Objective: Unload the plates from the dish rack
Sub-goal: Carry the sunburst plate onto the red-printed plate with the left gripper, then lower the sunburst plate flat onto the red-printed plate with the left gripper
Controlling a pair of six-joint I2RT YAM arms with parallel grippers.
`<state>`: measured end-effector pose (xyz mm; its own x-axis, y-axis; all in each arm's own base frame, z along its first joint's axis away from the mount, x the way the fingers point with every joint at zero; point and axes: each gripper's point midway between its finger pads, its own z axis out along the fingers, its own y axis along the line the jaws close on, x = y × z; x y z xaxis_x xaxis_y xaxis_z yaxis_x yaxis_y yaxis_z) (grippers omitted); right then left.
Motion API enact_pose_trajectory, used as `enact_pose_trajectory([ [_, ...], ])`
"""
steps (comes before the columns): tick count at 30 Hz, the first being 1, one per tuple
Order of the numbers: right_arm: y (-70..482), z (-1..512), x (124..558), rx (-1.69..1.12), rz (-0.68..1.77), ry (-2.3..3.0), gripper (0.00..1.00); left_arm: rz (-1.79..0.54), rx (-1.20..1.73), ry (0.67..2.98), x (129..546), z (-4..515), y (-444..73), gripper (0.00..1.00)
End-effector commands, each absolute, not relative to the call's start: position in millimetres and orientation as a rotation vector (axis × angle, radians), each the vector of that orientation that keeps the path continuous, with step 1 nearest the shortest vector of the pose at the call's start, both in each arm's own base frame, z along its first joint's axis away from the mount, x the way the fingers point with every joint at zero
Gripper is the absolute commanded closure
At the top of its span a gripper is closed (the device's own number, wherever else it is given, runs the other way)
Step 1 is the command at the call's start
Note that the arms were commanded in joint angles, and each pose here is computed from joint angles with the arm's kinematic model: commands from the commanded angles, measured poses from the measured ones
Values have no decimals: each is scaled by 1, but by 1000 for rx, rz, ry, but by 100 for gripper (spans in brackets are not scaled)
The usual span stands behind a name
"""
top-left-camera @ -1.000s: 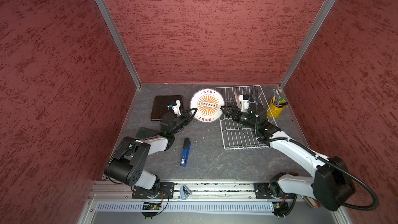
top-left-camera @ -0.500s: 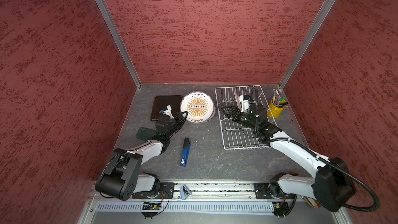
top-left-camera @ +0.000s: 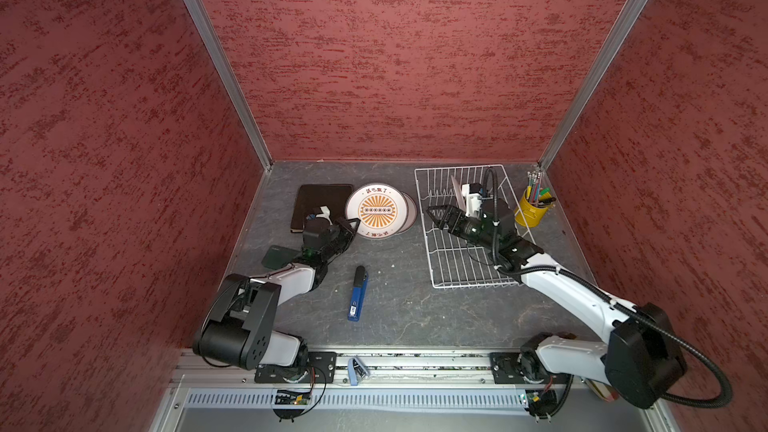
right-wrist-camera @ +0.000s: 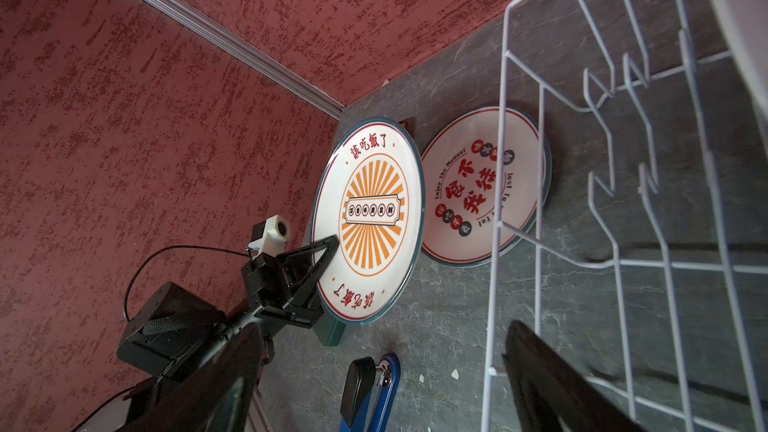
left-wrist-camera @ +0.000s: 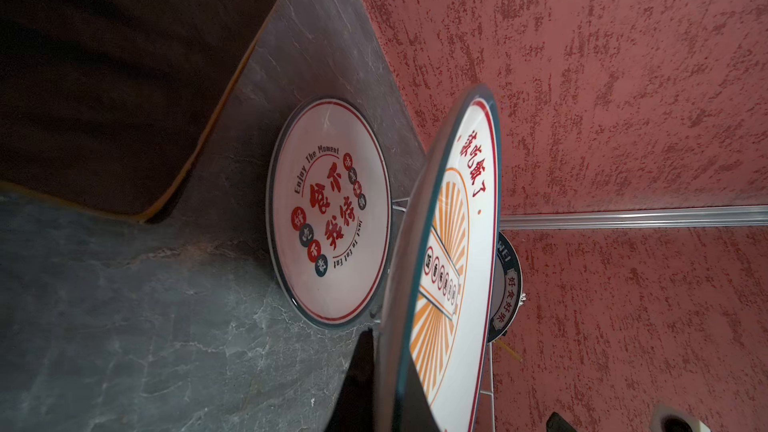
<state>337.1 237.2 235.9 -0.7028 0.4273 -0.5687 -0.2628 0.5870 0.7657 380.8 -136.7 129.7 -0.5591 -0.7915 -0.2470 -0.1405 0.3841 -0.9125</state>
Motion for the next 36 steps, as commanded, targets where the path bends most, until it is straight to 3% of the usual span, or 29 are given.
enact_pose_trajectory([
  [1,235,266,341,115,1140,1976,8,-1220,-729,1893,396,150,-140,100],
  [36,216,259,346,105,980,2004,7,-1066,-647,2078,456,99,-170,100],
])
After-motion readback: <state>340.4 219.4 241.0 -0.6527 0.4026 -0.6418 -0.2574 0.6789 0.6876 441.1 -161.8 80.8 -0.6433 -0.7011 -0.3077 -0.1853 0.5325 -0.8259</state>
